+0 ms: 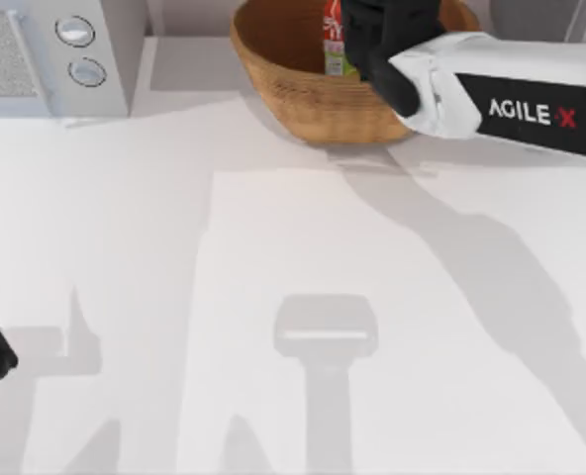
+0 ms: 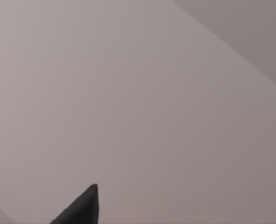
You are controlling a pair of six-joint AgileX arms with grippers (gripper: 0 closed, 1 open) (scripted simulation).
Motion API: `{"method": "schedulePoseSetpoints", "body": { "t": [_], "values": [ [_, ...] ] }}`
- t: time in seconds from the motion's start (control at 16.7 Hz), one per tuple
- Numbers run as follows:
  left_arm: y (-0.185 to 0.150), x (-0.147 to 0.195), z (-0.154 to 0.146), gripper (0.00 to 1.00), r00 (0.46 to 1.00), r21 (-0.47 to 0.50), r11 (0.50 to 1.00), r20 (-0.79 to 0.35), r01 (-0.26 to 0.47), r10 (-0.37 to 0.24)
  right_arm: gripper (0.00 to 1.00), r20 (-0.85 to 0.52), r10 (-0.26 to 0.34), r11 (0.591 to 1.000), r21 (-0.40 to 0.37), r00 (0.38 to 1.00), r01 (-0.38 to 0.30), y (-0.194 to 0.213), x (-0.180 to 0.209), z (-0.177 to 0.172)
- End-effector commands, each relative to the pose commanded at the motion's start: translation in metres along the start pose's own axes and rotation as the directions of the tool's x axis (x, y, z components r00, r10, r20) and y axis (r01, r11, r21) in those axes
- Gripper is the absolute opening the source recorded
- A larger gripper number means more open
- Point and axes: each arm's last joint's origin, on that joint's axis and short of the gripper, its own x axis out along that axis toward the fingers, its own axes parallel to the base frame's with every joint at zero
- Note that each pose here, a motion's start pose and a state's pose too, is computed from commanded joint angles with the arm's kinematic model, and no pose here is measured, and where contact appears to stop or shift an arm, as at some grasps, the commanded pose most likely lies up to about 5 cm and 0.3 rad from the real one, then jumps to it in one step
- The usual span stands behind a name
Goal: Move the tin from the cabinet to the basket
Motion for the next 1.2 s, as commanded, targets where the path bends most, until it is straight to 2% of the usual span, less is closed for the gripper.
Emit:
{"method": "schedulePoseSetpoints", "body": {
  "t": [0.96, 1.2],
  "values": [
    [0.000, 0.000, 0.000, 1.00, 1.000, 0.000, 1.000, 0.000, 0.000, 0.000, 1.00, 0.000, 0.002, 1.000, 0.000, 1.000, -0.002, 0.001, -0.001, 0.000],
    [0.000, 0.000, 0.000, 1.00, 1.000, 0.000, 1.000, 0.000, 0.000, 0.000, 1.00, 0.002, 0.008, 1.000, -0.001, 1.000, -0.008, -0.019, -0.012, 0.023]
  ]
}}
